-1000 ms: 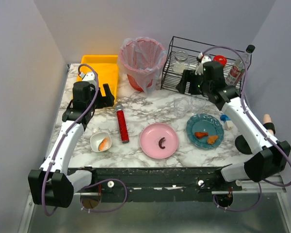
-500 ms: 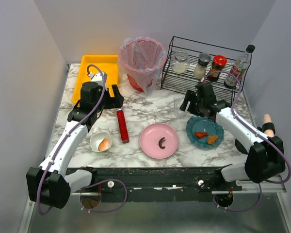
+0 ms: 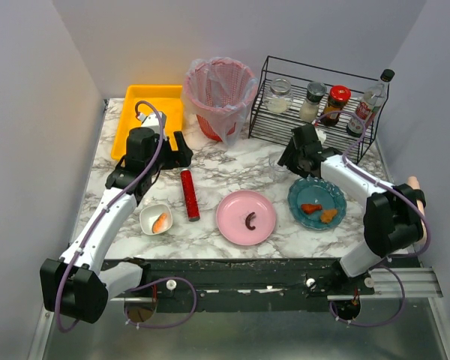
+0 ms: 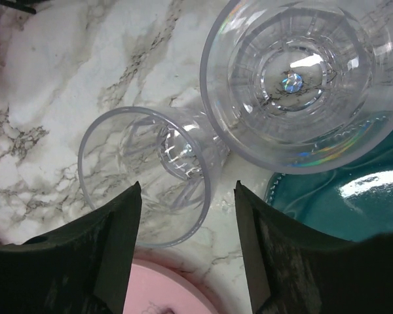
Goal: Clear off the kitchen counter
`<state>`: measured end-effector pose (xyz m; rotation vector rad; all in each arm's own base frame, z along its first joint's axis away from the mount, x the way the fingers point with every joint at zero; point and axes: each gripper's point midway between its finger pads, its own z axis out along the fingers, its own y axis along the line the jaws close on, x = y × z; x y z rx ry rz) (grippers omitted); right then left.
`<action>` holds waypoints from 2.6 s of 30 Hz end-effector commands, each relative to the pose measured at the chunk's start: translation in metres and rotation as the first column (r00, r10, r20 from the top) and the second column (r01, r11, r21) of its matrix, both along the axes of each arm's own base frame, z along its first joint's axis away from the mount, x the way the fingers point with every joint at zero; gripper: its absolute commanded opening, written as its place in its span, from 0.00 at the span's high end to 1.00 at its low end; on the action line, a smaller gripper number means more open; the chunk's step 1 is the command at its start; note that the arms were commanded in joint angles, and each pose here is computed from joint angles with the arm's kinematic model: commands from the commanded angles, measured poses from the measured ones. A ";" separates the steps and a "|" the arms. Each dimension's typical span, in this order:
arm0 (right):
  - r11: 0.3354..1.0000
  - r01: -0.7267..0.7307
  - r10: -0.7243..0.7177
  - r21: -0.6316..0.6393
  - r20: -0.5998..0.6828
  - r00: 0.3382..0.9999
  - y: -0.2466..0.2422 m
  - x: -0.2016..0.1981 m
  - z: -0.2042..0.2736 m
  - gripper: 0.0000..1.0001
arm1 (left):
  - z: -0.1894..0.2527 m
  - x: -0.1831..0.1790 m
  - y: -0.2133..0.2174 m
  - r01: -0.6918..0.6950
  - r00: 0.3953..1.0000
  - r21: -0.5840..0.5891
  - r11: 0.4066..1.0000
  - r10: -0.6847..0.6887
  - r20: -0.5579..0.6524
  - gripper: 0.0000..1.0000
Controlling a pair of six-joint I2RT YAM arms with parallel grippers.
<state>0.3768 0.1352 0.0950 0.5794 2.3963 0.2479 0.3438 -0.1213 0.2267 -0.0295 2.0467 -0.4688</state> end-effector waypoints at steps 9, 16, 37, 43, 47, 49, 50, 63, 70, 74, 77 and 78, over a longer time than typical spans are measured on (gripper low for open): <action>0.998 0.028 -0.026 -0.049 0.038 0.999 -0.007 0.015 0.000 0.53 | 0.001 -0.001 -0.001 -0.013 1.000 -0.013 1.000 0.013 0.014 0.01; 0.998 0.015 -0.013 -0.053 0.036 0.999 -0.006 0.015 -0.002 0.69 | 0.003 -0.001 -0.002 -0.014 1.000 -0.016 1.000 0.014 0.017 0.01; 0.863 -0.490 0.396 0.122 0.438 0.807 0.062 -0.022 0.131 0.99 | 0.083 -0.020 -0.047 0.191 0.973 -0.318 0.929 -0.138 0.183 0.01; 0.659 -0.736 0.502 0.157 0.636 0.586 0.102 -0.052 0.210 0.99 | 0.135 -0.039 -0.060 0.300 0.939 -0.399 0.866 -0.195 0.284 0.01; 0.576 -0.802 0.486 0.158 0.723 0.491 0.114 -0.063 0.255 0.99 | 0.162 -0.053 -0.066 0.379 0.905 -0.421 0.824 -0.234 0.356 0.01; 0.531 -0.831 0.482 0.163 0.749 0.455 0.119 -0.068 0.270 0.99 | 0.175 -0.061 -0.069 0.420 0.884 -0.439 0.794 -0.249 0.397 0.01; 0.498 -0.851 0.480 0.165 0.765 0.429 0.123 -0.072 0.278 0.99 | 0.182 -0.066 -0.071 0.442 0.872 -0.449 0.777 -0.254 0.419 0.01; 0.248 -0.950 0.432 0.191 0.856 0.285 0.143 -0.093 0.326 0.99 | 0.213 -0.089 -0.088 0.575 0.809 -0.532 0.622 -0.333 0.485 0.01; 0.248 -0.953 0.429 0.174 0.862 0.270 0.142 -0.098 0.330 0.99 | 0.211 -0.093 -0.099 0.611 0.789 -0.570 0.550 -0.365 0.494 0.01; 0.249 -0.953 0.430 0.173 0.862 0.269 0.142 -0.097 0.331 0.99 | 0.207 -0.093 -0.106 0.614 0.788 -0.575 0.541 -0.383 0.482 0.01; 0.247 -0.953 0.429 0.176 0.862 0.270 0.142 -0.096 0.330 0.99 | 0.208 -0.096 -0.110 0.628 0.778 -0.572 0.528 -0.395 0.489 0.01; 0.246 -0.953 0.428 0.175 0.863 0.268 0.142 -0.096 0.330 0.99 | 0.207 -0.097 -0.112 0.629 0.777 -0.573 0.525 -0.398 0.488 0.01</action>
